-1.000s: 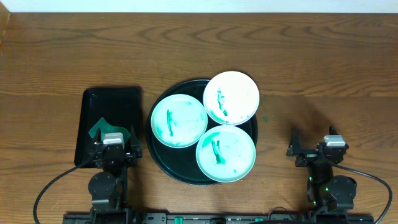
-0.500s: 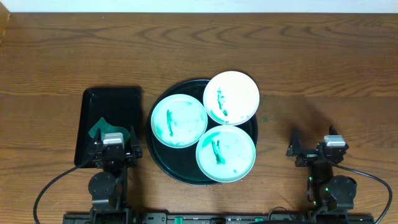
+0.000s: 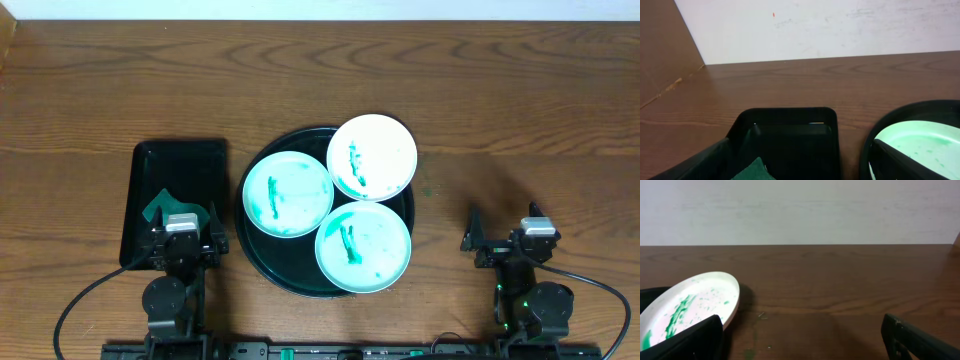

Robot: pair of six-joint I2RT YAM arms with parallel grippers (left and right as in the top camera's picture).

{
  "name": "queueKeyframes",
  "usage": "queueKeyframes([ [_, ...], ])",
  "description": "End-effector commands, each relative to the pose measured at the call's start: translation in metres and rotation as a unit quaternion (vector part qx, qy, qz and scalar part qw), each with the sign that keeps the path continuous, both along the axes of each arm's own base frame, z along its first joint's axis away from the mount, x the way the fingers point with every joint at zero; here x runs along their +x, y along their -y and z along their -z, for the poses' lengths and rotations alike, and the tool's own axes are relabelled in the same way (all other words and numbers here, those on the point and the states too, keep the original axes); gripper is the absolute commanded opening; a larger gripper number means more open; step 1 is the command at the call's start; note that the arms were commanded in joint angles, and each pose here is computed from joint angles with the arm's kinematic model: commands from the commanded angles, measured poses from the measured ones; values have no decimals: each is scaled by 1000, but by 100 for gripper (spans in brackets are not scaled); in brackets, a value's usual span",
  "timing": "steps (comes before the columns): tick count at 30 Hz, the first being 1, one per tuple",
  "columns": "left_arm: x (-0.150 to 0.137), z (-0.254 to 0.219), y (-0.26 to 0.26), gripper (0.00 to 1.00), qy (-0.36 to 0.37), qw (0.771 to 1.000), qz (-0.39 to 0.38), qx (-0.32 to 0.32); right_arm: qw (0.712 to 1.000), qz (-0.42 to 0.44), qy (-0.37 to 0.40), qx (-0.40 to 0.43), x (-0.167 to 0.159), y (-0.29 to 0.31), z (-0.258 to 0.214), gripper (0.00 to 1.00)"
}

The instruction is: Clean dirty plates on tray and stack at the side

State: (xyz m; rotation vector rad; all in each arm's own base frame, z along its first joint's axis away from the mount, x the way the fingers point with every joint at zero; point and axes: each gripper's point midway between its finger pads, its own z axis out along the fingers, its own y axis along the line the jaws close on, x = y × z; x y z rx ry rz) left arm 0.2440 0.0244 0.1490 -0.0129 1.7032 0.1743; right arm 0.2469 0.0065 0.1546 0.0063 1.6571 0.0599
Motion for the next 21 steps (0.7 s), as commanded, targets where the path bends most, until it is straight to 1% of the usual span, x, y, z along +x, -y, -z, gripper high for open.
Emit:
queueKeyframes([
  [1,-1,20,0,86,-31,999,2,7,1000,-5,-4,4,0,-2,2,99],
  [12,-1,20,0,86,-31,999,2,7,1000,-5,-4,4,0,-2,2,99],
  [15,-1,20,0,86,-31,999,2,7,1000,6,-3,-19,0,2,2,99],
  [21,-1,20,0,87,-31,999,2,7,1000,6,-4,-20,0,2,2,99],
])
